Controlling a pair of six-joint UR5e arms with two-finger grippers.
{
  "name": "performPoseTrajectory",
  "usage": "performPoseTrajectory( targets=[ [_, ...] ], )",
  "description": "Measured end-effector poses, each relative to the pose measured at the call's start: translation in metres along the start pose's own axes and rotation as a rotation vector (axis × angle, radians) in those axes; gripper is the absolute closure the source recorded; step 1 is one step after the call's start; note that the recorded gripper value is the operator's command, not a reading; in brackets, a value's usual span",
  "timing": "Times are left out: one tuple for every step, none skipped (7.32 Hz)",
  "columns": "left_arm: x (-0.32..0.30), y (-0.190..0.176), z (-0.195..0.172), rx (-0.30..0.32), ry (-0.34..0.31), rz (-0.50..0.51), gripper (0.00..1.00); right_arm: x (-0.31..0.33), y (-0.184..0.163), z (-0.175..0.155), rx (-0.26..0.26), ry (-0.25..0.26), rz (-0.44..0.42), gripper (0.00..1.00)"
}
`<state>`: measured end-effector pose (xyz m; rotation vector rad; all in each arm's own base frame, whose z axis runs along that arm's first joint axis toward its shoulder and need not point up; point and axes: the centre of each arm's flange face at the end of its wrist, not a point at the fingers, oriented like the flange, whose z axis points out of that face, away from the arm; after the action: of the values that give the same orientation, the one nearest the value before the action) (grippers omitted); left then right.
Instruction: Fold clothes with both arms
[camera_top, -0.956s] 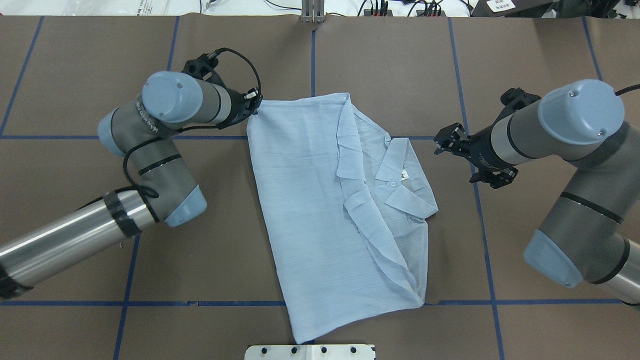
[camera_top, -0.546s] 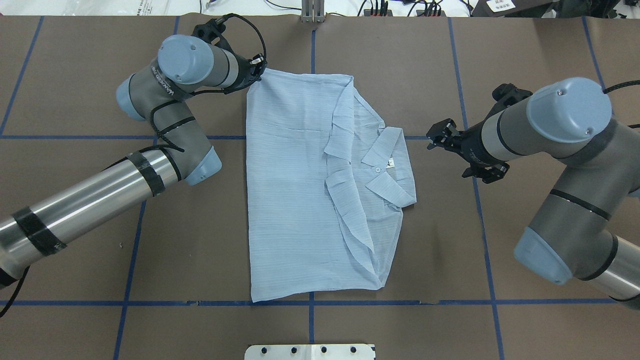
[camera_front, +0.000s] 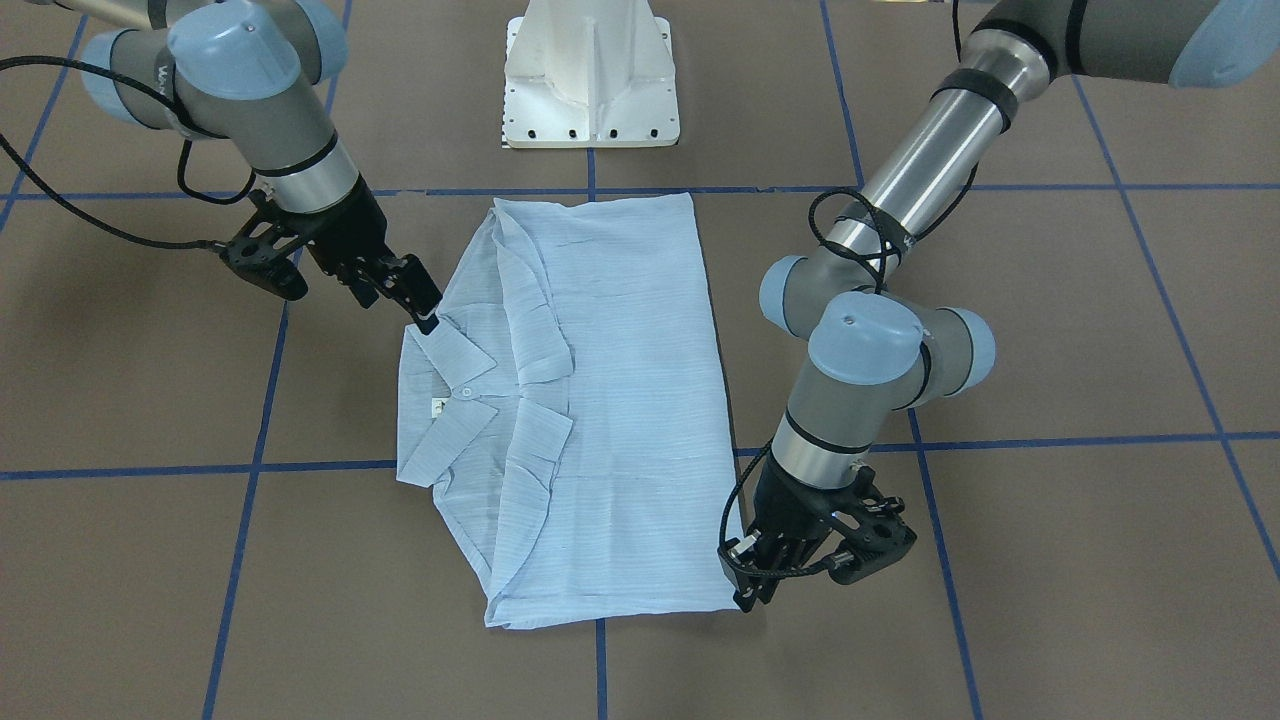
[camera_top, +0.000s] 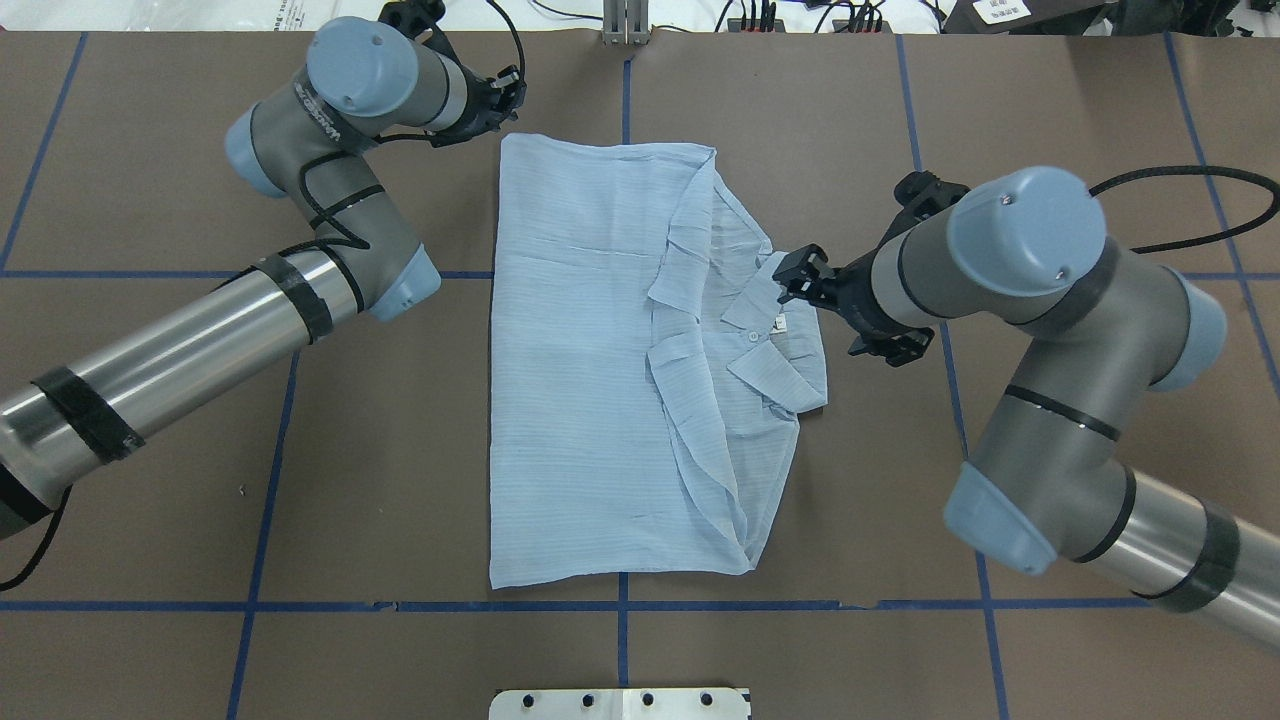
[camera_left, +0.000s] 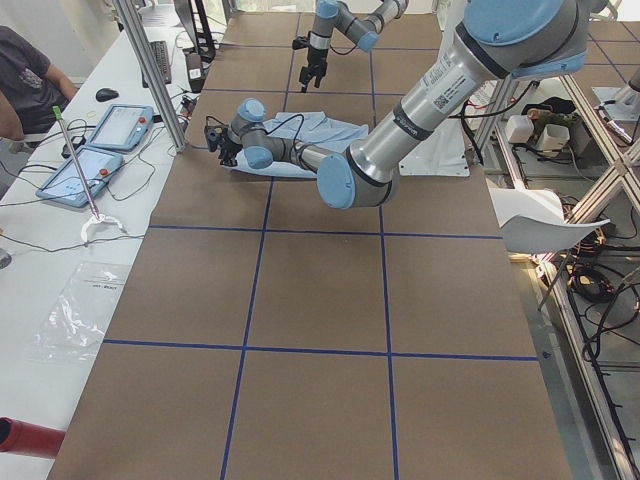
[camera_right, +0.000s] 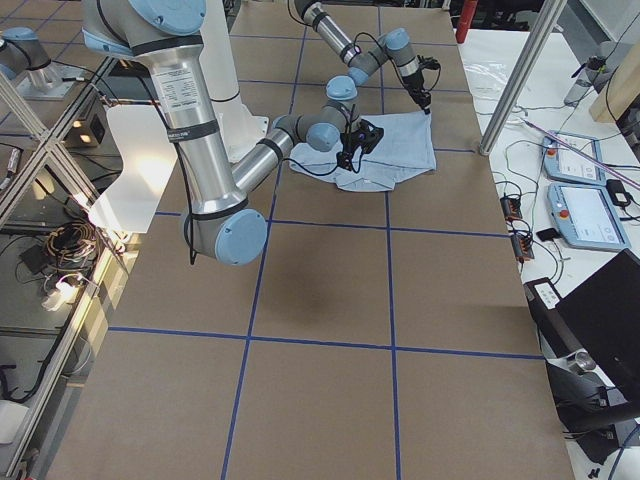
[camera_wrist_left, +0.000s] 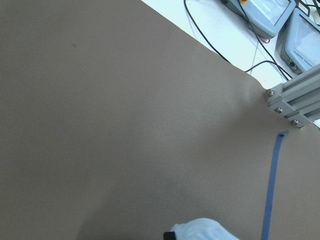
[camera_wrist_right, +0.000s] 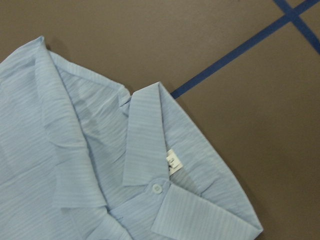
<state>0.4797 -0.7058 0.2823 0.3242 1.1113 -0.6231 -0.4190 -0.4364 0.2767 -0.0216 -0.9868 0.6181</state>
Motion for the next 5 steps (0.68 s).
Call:
performPoseTrajectory(
  targets=[
    [-0.011,-0.016,-0.017,-0.014,0.018,0.012,0.53,-0.014,0.029,0.007,0.027,-0.021,-0.04,0.0],
    [-0.037,-0.021,-0.041,-0.052,0.043,0.02,0.53,-0.023,0.057,0.014,0.04,-0.033,-0.092,0.0],
    [-0.067,-0.023,-0.072,-0.097,0.069,0.026,0.53,-0.028,0.082,0.021,0.034,-0.017,-0.184,0.0],
    [-0.093,-0.024,-0.102,-0.128,0.092,0.032,0.53,-0.027,0.103,0.029,0.02,0.02,-0.327,0.0],
    [-0.116,-0.024,-0.124,-0.145,0.102,0.035,0.53,-0.024,0.118,0.035,0.005,0.064,-0.501,0.0]
  ],
)
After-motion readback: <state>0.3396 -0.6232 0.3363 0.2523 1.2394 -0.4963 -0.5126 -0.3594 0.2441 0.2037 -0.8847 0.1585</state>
